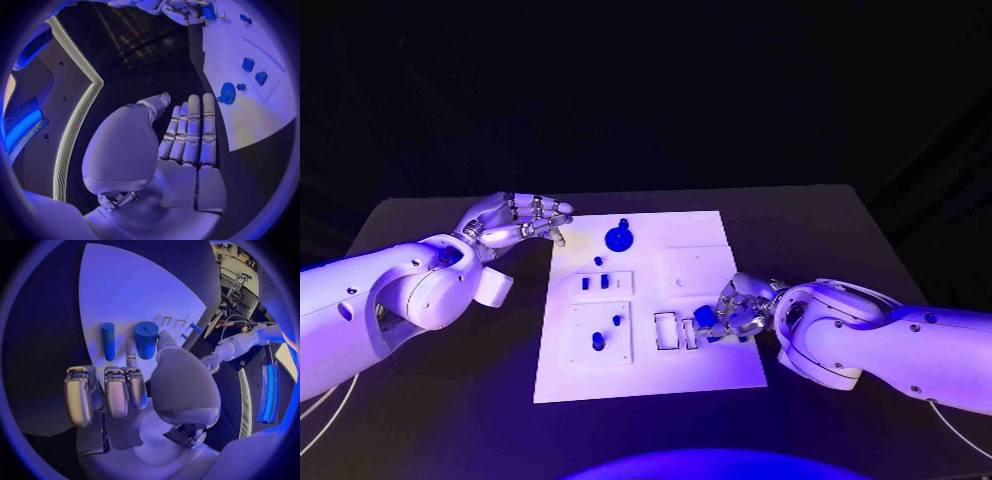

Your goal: Assemble the parts on the task board

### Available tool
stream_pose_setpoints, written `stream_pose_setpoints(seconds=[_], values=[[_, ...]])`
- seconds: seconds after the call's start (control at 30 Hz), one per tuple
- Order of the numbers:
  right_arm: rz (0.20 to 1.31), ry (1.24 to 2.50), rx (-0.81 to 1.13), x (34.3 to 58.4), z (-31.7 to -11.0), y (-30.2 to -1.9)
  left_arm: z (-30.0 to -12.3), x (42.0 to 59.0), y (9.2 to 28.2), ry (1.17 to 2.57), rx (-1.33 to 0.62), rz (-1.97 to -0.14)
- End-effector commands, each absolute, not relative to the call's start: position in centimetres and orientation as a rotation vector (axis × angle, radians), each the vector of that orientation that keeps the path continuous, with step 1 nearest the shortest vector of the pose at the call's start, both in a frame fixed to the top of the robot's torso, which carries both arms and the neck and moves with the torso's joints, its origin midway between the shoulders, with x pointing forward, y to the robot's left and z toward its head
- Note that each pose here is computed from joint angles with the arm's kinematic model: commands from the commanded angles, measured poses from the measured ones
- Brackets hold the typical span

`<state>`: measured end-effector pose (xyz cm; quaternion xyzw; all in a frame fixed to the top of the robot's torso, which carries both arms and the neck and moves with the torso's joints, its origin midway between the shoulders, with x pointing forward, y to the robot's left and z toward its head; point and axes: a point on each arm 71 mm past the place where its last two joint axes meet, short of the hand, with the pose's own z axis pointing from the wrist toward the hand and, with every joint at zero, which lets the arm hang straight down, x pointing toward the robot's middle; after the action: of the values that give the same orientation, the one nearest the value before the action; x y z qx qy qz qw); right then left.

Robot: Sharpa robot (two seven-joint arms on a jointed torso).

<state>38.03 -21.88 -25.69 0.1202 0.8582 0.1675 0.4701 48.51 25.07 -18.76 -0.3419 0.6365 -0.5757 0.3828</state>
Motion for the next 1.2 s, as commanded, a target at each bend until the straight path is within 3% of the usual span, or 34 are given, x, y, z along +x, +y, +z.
stream_pose_setpoints(seconds=[0.03, 0.37, 0.83, 1.2], values=[[0.382, 2.177, 0.286, 37.3, -26.9, -21.8, -18.7, 48.4, 24.9, 1.628, -0.872, -1.487], [0.449, 2.158, 0.373, 37.1, -26.6, -21.6, -18.7, 48.4, 24.9, 1.628, -0.873, -1.485], [0.574, 2.112, 0.476, 37.1, -24.3, -20.6, -18.7, 48.5, 24.9, 1.628, -0.873, -1.483], [0.601, 2.163, 0.472, 37.2, -24.5, -19.2, -18.7, 48.5, 24.8, 1.629, -0.872, -1.485]])
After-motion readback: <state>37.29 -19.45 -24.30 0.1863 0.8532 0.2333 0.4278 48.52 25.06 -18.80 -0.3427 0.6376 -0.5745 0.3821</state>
